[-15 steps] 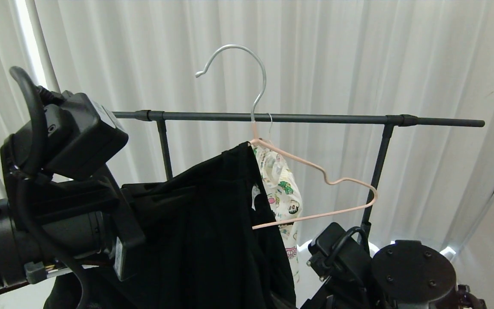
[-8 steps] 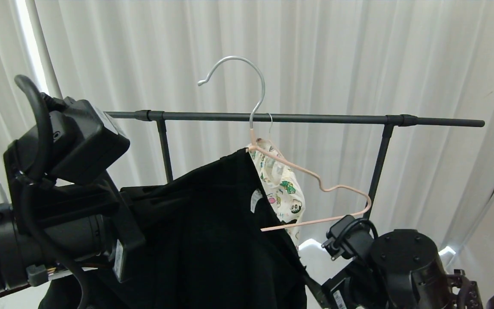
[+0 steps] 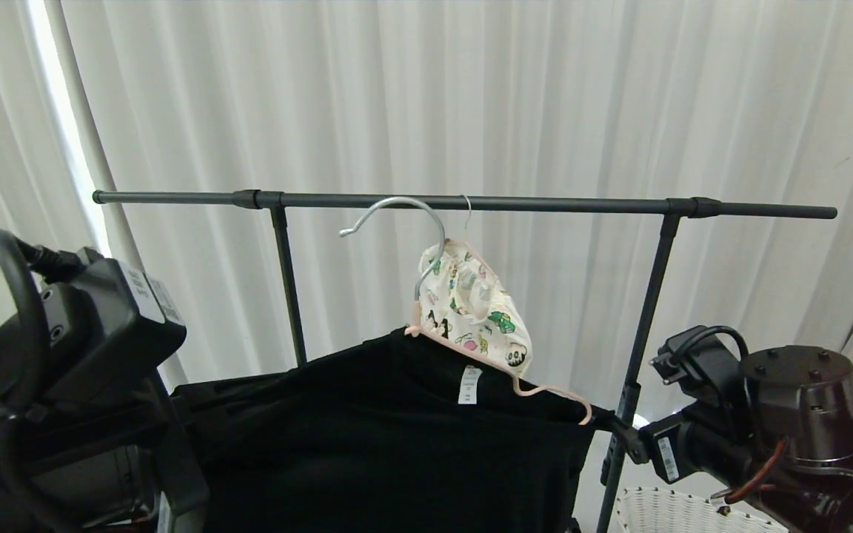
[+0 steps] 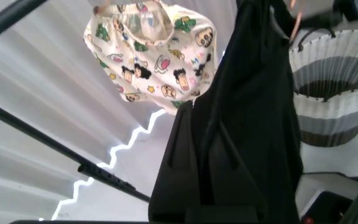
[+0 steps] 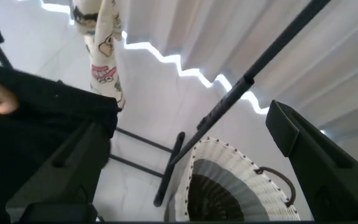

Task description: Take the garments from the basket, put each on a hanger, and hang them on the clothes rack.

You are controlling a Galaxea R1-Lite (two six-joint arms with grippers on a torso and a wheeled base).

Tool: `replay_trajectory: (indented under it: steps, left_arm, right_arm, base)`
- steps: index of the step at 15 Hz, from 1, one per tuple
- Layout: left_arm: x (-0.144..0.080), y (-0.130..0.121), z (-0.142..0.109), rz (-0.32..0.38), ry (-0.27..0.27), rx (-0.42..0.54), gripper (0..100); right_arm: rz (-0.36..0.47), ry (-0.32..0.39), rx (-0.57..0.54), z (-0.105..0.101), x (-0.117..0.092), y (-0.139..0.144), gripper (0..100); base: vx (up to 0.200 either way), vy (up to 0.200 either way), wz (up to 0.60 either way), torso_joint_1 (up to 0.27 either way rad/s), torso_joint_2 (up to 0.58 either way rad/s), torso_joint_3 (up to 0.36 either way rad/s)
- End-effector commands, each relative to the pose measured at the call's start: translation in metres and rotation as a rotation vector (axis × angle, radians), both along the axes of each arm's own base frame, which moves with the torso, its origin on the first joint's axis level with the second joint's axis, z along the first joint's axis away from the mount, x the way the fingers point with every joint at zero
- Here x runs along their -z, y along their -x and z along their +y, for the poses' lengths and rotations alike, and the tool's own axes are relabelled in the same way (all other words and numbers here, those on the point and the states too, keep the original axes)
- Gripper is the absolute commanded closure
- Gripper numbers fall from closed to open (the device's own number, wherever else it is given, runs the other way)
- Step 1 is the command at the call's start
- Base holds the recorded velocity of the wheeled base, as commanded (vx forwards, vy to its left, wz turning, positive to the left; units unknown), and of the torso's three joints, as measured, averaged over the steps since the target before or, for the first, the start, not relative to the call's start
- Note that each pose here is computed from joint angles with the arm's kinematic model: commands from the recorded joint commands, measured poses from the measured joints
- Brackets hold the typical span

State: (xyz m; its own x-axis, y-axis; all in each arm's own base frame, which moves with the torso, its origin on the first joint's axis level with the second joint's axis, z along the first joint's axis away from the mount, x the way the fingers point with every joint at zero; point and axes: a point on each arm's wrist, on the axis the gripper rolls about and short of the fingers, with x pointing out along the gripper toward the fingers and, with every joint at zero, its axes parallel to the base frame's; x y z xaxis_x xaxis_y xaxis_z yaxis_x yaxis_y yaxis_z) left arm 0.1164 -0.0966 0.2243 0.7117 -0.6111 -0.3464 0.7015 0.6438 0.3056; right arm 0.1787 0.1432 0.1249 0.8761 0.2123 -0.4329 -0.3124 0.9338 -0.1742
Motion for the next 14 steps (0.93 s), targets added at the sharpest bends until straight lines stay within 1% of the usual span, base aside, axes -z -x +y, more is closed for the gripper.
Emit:
replay_trajectory:
  steps: [1,3,4,5,6,7,8,9,10,11,13,14]
  left_arm:
    - [0.004,0.006,0.005,0.0,-0.001,-0.001,100]
    - [0.009,0.007,0.005,0.014,-0.013,-0.001,100]
    - [0.015,0.006,0.005,0.029,-0.031,-0.009,100]
    - [0.021,0.005,0.006,0.032,-0.068,-0.031,100]
    - [0.027,0.002,0.005,0.023,-0.13,-0.058,100]
    - [0.029,0.001,0.004,0.015,-0.153,-0.069,100]
    - [0.03,-0.001,0.003,0.019,-0.168,-0.074,100]
    - [0.029,-0.004,0.0,0.02,-0.162,-0.074,100]
    - [0.027,-0.004,0.0,0.012,-0.154,-0.077,100]
    - [0.025,-0.006,-0.001,-0.004,-0.13,-0.08,100]
    - [0.018,-0.009,-0.005,-0.035,-0.049,-0.079,100]
    - [0.016,-0.01,-0.007,-0.047,-0.019,-0.07,100]
  right_arm:
    - [-0.022,-0.019,0.014,-0.005,-0.007,0.001,0]
    - [-0.039,-0.039,0.002,-0.006,-0.013,0.003,0]
    - [-0.049,-0.068,-0.047,-0.008,-0.019,0.007,0]
    - [-0.061,-0.093,-0.121,-0.011,-0.026,0.012,0]
    - [-0.067,-0.1,-0.189,-0.014,-0.032,0.017,0]
    - [-0.065,-0.097,-0.217,-0.015,-0.034,0.02,0]
    - [-0.055,-0.087,-0.266,-0.019,-0.037,0.026,0]
    - [-0.042,-0.083,-0.323,-0.022,-0.039,0.031,0]
    - [-0.034,-0.082,-0.349,-0.023,-0.04,0.034,0]
    - [-0.028,-0.077,-0.371,-0.024,-0.04,0.036,0]
    - [-0.031,-0.059,-0.385,-0.025,-0.039,0.037,0]
    - [-0.032,-0.05,-0.389,-0.024,-0.038,0.037,0]
  base:
    - [0.0,0.0,0.0,0.0,0.0,0.0]
    - [0.0,0.0,0.0,0.0,0.0,0.0]
    - [0.0,0.0,0.0,0.0,0.0,0.0]
    - [0.0,0.0,0.0,0.0,0.0,0.0]
    - [0.0,0.0,0.0,0.0,0.0,0.0]
    - [0.0,0.0,0.0,0.0,0.0,0.0]
    - [0.0,0.0,0.0,0.0,0.0,0.0]
    - [0.0,0.0,0.0,0.0,0.0,0.0]
    - [0.0,0.0,0.0,0.0,0.0,0.0]
    - [0.0,0.0,0.0,0.0,0.0,0.0]
    - [0.0,0.0,0.0,0.0,0.0,0.0]
    - [0.0,0.0,0.0,0.0,0.0,0.0]
